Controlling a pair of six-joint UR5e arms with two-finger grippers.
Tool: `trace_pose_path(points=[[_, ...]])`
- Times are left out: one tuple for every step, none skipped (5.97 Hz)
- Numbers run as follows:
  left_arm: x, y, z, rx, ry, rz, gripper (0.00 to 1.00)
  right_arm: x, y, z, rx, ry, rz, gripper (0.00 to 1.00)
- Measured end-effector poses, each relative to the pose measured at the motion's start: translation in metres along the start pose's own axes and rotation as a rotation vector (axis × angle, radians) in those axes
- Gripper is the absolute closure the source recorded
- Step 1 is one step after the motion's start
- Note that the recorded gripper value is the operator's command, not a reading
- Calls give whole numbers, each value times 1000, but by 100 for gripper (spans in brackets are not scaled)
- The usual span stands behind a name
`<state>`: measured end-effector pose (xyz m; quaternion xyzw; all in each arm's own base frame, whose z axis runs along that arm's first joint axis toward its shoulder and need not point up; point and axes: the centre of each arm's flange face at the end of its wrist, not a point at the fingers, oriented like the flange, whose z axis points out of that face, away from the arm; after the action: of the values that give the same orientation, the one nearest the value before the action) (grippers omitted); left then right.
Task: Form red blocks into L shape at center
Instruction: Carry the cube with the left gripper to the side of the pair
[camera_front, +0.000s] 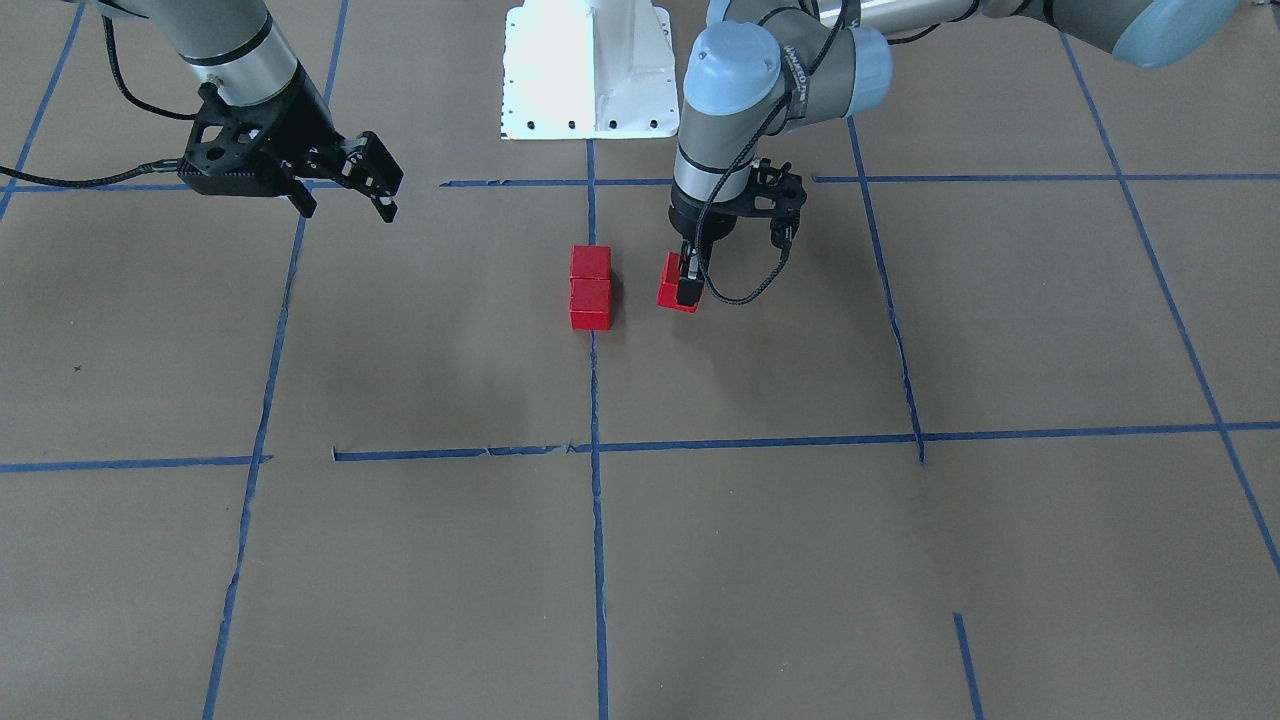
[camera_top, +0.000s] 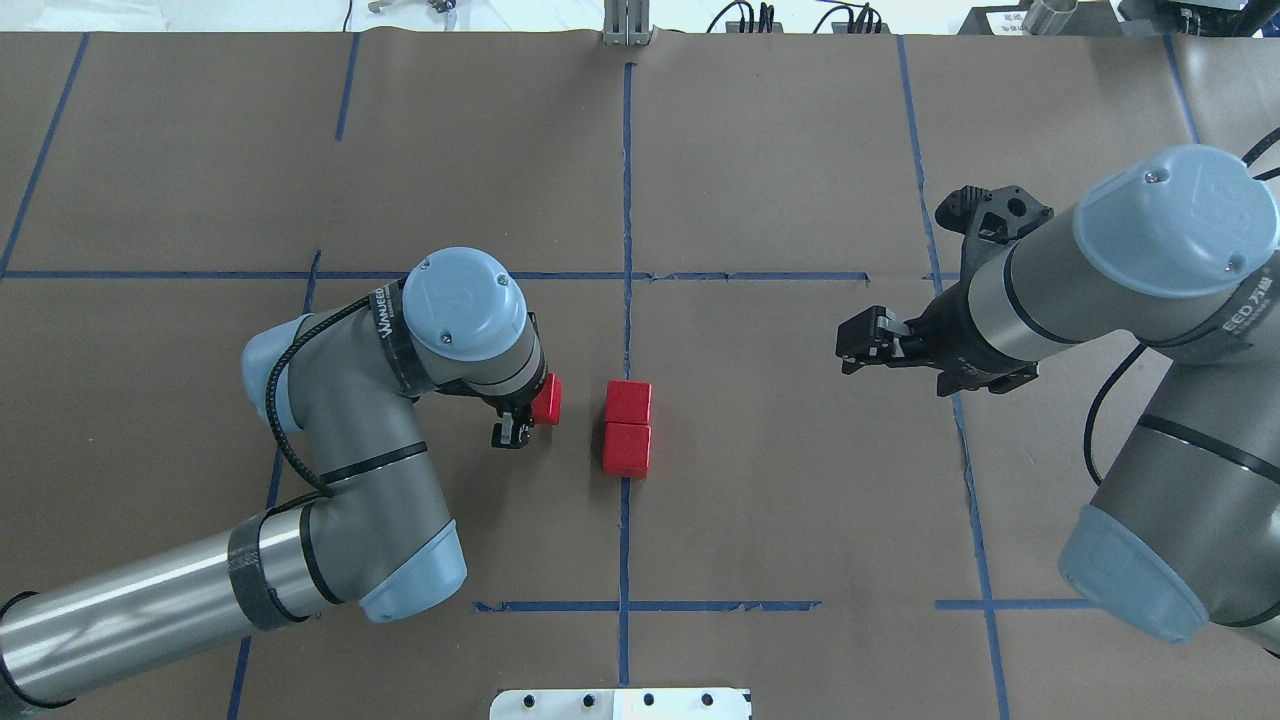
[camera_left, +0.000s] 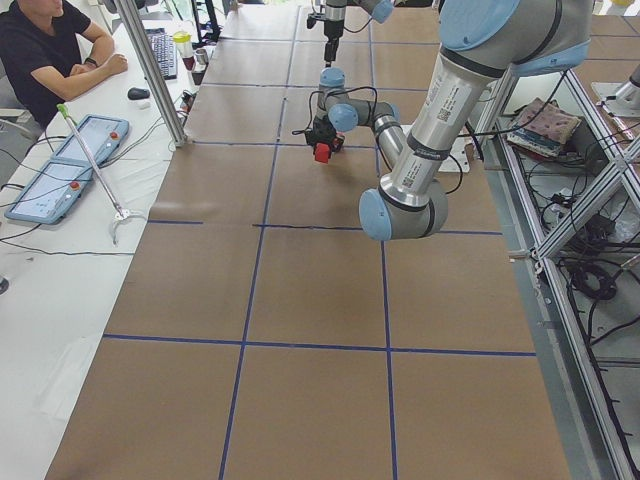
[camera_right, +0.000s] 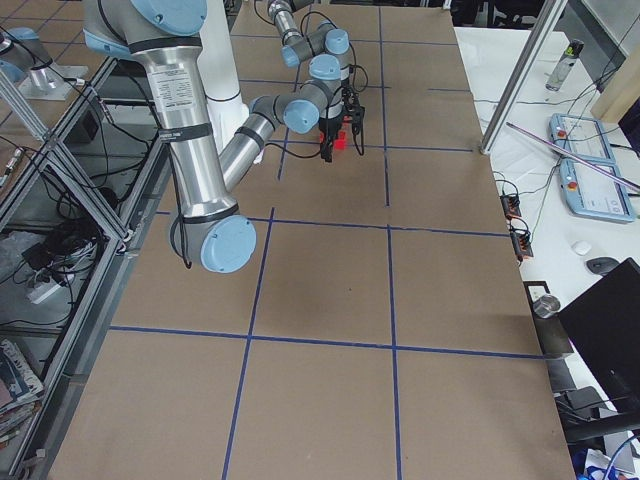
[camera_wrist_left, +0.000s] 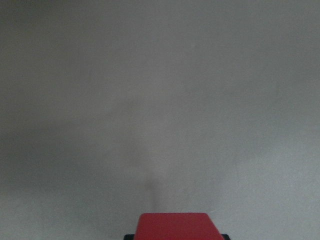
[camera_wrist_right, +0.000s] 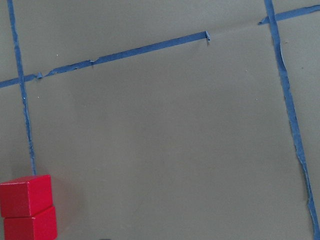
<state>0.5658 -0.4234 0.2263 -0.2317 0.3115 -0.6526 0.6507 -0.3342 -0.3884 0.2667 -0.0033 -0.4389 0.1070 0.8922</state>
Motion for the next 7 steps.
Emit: trace_pose_path(points=[[5, 13, 2, 1, -1, -49, 97, 0, 0, 0, 0, 0, 0, 0], [7, 23, 3, 1, -4, -85, 97, -1, 0, -2, 1, -3, -1, 0], [8, 29, 7, 7, -7, -119, 97, -1, 1, -3, 1, -6, -2, 0], [9, 32, 11, 14, -12, -148, 96, -1, 1, -4, 1, -7, -2, 0], [8, 35, 13, 17, -16, -164, 96, -1, 1, -4, 1, -7, -2, 0], [7, 40, 11, 11, -17, -174, 96, -1, 1, -3, 1, -6, -2, 0], [7, 45, 9, 5, -16, -177, 96, 0, 1, -3, 1, -5, -2, 0]])
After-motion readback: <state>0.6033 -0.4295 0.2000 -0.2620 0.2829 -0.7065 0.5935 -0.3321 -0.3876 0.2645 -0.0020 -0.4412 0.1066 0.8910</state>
